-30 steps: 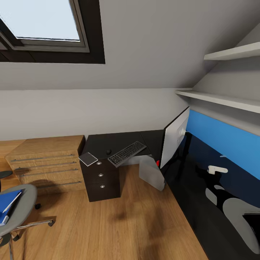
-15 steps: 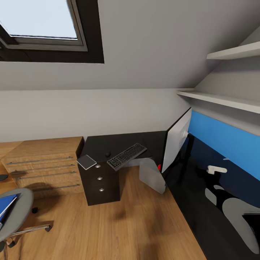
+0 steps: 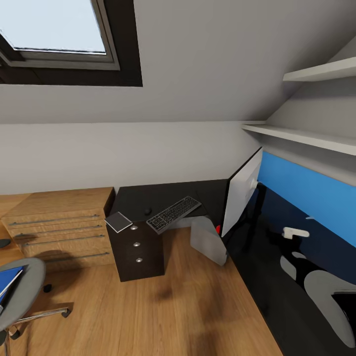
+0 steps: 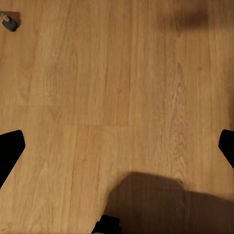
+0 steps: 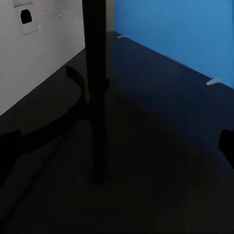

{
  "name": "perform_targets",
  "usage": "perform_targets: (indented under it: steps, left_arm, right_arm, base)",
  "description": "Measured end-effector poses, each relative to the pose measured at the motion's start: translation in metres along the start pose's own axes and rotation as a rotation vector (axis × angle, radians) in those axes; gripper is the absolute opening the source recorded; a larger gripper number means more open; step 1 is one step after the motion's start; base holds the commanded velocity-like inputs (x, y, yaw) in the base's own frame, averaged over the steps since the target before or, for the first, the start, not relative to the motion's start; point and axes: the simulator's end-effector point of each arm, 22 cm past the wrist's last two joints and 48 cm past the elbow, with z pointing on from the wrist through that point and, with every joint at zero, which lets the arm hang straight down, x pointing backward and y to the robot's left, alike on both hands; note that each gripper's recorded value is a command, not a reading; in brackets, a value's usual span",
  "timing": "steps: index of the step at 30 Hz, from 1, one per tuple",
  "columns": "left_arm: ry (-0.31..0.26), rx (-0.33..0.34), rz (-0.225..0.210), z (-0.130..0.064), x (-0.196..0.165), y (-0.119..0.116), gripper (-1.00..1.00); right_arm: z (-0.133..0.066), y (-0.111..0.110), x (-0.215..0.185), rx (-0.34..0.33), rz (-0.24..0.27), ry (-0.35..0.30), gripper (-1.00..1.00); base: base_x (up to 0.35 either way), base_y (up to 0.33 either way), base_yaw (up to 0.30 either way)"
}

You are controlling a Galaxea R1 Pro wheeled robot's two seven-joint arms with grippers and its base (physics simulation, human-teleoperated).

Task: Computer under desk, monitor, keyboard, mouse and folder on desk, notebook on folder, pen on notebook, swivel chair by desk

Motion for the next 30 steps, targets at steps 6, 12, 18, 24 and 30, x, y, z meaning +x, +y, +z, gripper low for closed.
perform_targets:
  steps: [6, 12, 18, 24, 30]
  left_arm:
    - [0.000, -0.002, -0.001, 0.000, 0.000, 0.000, 1.00]
    - [0.000, -0.003, -0.001, 0.000, 0.000, 0.001, 1.00]
    - [0.000, -0.003, -0.001, 0.000, 0.000, 0.001, 1.00]
    - [0.000, -0.003, 0.000, 0.000, 0.000, 0.001, 1.00]
    - [0.000, 0.000, 0.001, 0.000, 0.000, -0.001, 1.00]
  right_arm:
    - [0.001, -0.006, -0.003, 0.025, 0.061, -0.005, 1.00]
    - [0.001, -0.005, -0.002, 0.021, 0.068, 0.001, 1.00]
    - [0.001, -0.003, -0.002, 0.006, 0.066, 0.000, 1.00]
    - [0.000, 0.005, -0.002, -0.034, 0.061, -0.004, 1.00]
    - [0.000, 0.007, -0.001, -0.049, 0.054, -0.004, 1.00]
  base:
    - [0.000, 0.000, 0.000]
    - [0.000, 0.000, 0.000]
    - [0.000, 0.000, 0.000]
    - [0.000, 0.000, 0.000]
    - [0.056, 0.000, 0.000]
